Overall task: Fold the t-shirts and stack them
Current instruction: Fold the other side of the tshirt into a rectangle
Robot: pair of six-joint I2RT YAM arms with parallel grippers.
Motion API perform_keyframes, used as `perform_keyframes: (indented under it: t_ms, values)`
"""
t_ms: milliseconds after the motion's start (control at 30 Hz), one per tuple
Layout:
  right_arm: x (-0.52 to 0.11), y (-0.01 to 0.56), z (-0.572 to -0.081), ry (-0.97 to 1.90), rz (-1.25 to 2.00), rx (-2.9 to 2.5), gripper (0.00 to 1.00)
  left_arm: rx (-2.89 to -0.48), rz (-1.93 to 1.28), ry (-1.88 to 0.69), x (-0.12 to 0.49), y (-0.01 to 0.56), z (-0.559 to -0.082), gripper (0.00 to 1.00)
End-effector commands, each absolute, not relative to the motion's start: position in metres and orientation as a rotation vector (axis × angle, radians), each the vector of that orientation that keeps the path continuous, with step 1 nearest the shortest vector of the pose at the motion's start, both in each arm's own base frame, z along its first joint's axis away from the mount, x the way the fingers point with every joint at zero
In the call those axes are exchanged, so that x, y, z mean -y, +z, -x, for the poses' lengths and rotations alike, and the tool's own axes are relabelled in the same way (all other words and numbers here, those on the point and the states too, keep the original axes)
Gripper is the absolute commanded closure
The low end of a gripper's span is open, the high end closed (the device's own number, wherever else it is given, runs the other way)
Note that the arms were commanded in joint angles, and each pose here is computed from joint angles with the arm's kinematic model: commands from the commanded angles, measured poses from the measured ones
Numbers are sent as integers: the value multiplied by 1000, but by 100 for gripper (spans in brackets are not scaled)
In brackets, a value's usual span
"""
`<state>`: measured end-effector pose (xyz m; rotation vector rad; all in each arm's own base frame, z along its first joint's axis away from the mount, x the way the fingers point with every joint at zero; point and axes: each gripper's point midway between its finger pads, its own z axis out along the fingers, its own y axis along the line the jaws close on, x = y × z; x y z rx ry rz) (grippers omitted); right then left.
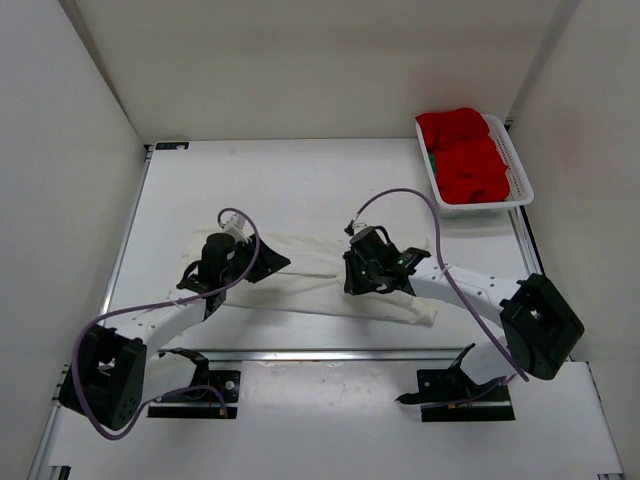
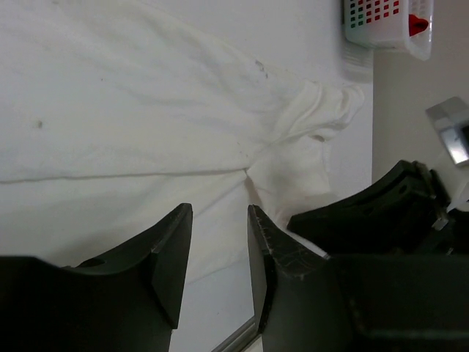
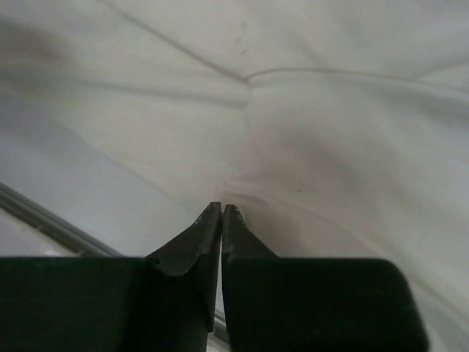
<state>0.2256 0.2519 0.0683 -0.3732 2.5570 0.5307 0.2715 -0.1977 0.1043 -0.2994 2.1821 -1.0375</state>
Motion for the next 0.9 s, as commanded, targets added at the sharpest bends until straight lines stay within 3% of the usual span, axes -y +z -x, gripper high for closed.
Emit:
perform_keyframes:
  t_ms: [0,133,333,467,600,733,867]
  values:
    - [-285,76,-207,712,305,-2580,99,-2094,270,-1104,205,136,-286,54]
    - [-306,89,-189,835,328,-2538,98,-2051,283,-1110,201,151,-297,53]
    - [-295,114,-194,829,369,-2461,76,-2029,266,-1131,210,163,-303,53]
    - [-228,98,-232,661,157,-2455,76,-2097,207,-1138,235,145,-293,53]
    - [-140,95,-280,549,-170,-2333,84,-2149,156,-1158,258,132,-293,51]
    - [-84,86,-300,561,-379,-2235,73,-2198,123,-1144,276,120,-310,51]
    - [-72,77,-309,604,-411,-2218,67,-2264,163,-1129,281,96,-324,51]
